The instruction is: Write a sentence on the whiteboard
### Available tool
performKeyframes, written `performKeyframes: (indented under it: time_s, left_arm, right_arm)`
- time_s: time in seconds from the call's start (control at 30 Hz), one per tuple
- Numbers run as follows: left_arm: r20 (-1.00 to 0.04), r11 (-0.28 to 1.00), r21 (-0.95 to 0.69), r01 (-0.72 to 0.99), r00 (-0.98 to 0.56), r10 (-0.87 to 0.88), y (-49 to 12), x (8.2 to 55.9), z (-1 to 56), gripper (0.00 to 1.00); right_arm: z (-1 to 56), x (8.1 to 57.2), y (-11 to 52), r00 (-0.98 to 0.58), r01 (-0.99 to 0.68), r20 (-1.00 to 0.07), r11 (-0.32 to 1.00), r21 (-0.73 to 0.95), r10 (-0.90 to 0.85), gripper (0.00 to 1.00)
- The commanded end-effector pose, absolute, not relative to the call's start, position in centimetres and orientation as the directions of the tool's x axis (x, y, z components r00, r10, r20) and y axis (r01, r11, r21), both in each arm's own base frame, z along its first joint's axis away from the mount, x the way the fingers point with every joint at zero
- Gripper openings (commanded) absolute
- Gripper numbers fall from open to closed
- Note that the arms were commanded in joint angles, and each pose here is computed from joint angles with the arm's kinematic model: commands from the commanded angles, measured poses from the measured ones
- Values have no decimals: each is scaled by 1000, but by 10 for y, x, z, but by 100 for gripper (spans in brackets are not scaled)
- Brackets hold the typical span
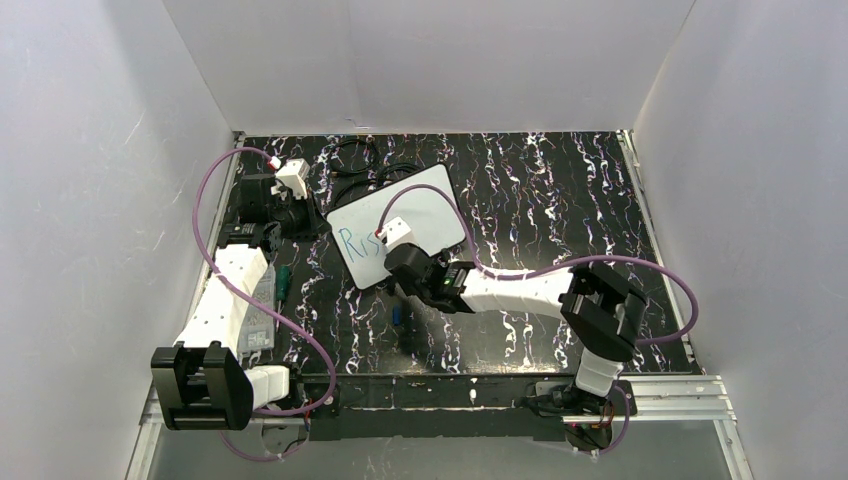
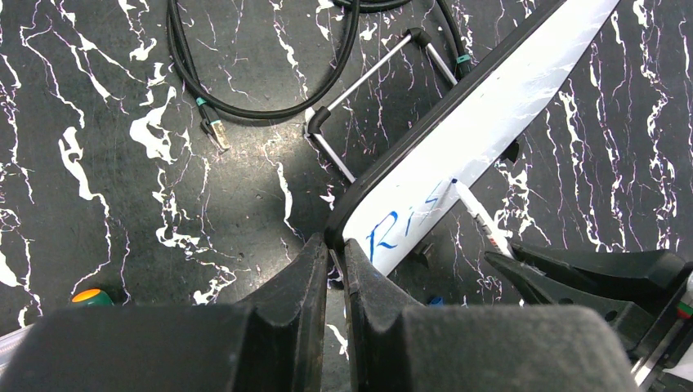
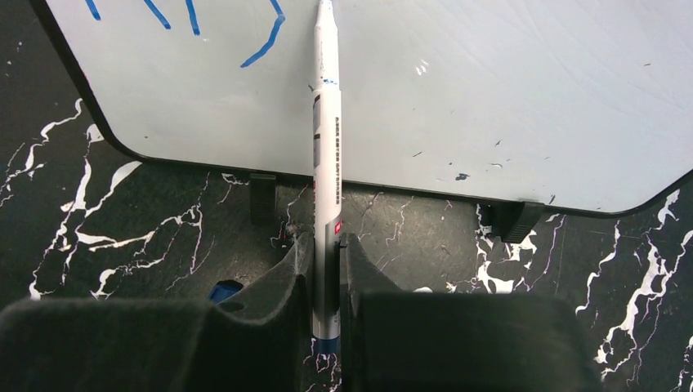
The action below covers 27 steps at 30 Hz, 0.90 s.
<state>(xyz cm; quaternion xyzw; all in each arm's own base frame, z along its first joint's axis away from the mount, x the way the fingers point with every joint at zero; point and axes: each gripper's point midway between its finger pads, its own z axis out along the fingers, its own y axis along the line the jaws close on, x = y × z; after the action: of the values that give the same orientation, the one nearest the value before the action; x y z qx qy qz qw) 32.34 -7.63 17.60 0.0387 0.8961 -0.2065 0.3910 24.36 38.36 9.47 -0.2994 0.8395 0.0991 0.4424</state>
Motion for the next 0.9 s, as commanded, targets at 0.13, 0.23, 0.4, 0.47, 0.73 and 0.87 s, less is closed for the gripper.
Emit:
performKeyframes:
  time_s: [0.13, 0.23, 0.4, 0.47, 0.73, 0.87]
  left_arm:
    - [-742, 912, -323, 251, -666, -79, -75, 321, 183, 0]
    - [-742, 912, -324, 250, -666, -81, -75, 321, 184, 0]
    - [-742, 911, -326, 253, -666, -80, -76, 321, 184, 0]
    - [-742, 911, -325, 253, -666, -80, -76, 321, 184, 0]
    - [-742, 911, -325, 253, -666, -80, -76, 322, 184, 0]
    - [-741, 911, -326, 252, -667, -80, -76, 322, 183, 0]
  right_arm:
    - [105, 256, 387, -432, -550, -822, 831, -85, -371, 1]
    - [108, 259, 382, -432, -532, -827, 842, -89, -361, 1]
    - [113, 265, 378, -429, -514, -832, 853, -94, -351, 1]
    - [115, 268, 378, -426, -511, -835, 854, -94, -347, 1]
    - [127, 275, 388, -396, -532, -853, 842, -88, -339, 1]
    - [123, 273, 394, -396, -557, -848, 827, -82, -351, 1]
